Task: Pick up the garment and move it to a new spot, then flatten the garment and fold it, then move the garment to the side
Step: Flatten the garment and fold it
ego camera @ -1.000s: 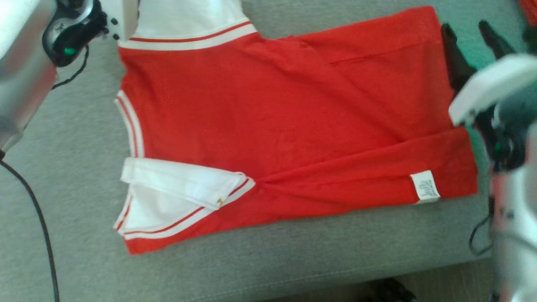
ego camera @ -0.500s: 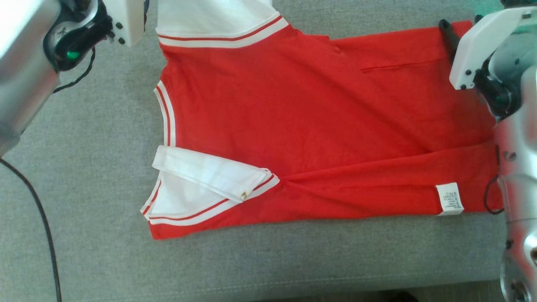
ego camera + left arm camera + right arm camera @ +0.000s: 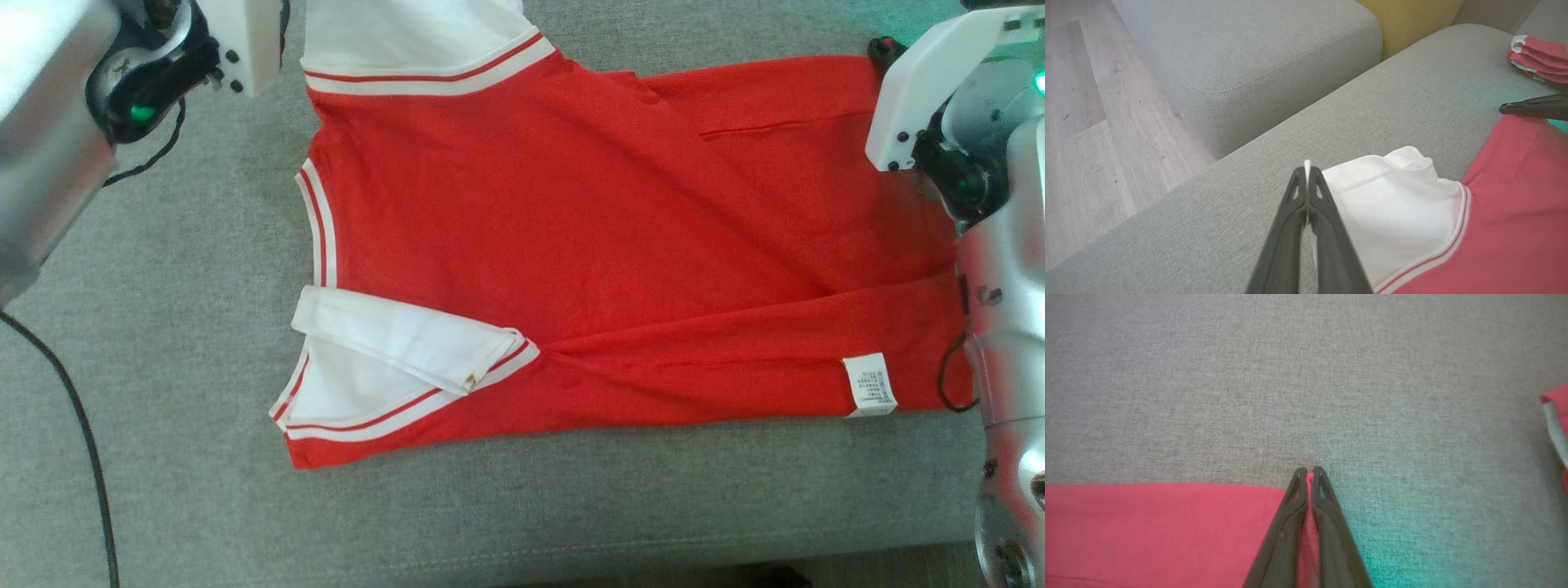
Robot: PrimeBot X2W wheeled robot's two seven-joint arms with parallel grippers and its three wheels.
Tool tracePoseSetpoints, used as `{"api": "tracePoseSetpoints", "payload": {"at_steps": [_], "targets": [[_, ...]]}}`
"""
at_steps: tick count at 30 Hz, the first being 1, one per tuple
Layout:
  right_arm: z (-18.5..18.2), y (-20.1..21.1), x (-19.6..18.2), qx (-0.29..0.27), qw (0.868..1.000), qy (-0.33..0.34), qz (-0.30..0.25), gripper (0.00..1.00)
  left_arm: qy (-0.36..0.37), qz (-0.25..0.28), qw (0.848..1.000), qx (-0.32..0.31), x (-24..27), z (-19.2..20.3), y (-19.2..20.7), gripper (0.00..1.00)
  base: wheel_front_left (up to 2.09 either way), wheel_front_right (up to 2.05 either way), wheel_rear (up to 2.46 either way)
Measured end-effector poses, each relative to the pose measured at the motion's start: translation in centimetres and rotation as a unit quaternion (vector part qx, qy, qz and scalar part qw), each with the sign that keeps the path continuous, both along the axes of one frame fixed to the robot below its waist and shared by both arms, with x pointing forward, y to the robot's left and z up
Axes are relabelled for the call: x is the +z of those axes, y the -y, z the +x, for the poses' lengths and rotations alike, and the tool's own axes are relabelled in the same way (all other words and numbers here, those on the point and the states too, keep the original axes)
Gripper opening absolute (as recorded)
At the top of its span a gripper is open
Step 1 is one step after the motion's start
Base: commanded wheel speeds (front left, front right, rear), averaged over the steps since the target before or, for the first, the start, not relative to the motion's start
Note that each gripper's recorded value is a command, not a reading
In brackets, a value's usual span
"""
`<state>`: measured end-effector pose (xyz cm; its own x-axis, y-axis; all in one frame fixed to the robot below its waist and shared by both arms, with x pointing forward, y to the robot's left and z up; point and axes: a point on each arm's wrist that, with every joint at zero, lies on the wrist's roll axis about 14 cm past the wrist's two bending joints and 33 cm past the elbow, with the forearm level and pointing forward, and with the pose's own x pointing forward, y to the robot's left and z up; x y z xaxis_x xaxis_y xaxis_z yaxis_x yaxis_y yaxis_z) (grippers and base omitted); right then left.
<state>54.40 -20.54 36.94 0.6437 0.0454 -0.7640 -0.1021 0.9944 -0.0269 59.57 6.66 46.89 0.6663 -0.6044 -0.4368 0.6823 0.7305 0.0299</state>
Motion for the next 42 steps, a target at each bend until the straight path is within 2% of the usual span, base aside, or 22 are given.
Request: {"api": "tracePoseSetpoints", "payload": {"at_steps": [4,12,17,21,27,32,35,42], "targets": [[0.3,0.0,0.4,-0.002,1.0,0.017,0.006,0.0,0.007,-0.002,1.0,-0.001,0.2,0.1,0.0,0.0,0.0,0.0,0.0],[1.3,0.4,2.9,-0.015,0.996,0.08,0.024,0.0,0.078,-0.027,0.997,0.003,2.8,0.9,-0.5,0.0,0.0,0.0,0.0],[2.4,1.4,5.8,-0.028,0.99,0.131,0.033,0.0,0.124,-0.046,0.991,0.005,5.4,1.1,-0.6,0.0,0.0,0.0,0.0],[3.0,1.8,7.9,-0.033,0.985,0.164,0.041,0.0,0.115,-0.056,0.992,0.007,6.4,0.4,-0.3,0.0,0.0,0.0,0.0],[2.0,0.8,9.7,-0.025,0.977,0.203,0.065,0.0,0.058,-0.07,0.996,-0.005,5.1,-3.3,0.0,0.0,0.0,0.0,0.0],[-0.4,0.5,9.1,-0.023,0.976,0.202,0.077,0.0,0.014,-0.079,0.997,-0.011,3.1,-7.0,-1.1,0.0,0.0,0.0,0.0],[-1.7,0.9,9.0,-0.032,0.975,0.204,0.082,0.0,0.013,-0.077,0.997,-0.014,2.9,-9.0,-1.8,0.0,0.0,0.0,0.0],[-5.5,2.2,6.8,-0.062,0.979,0.17,0.088,0.0,-0.026,-0.089,0.996,-0.009,0.8,-14.9,-2.2,0.0,0.0,0.0,0.0]]}}
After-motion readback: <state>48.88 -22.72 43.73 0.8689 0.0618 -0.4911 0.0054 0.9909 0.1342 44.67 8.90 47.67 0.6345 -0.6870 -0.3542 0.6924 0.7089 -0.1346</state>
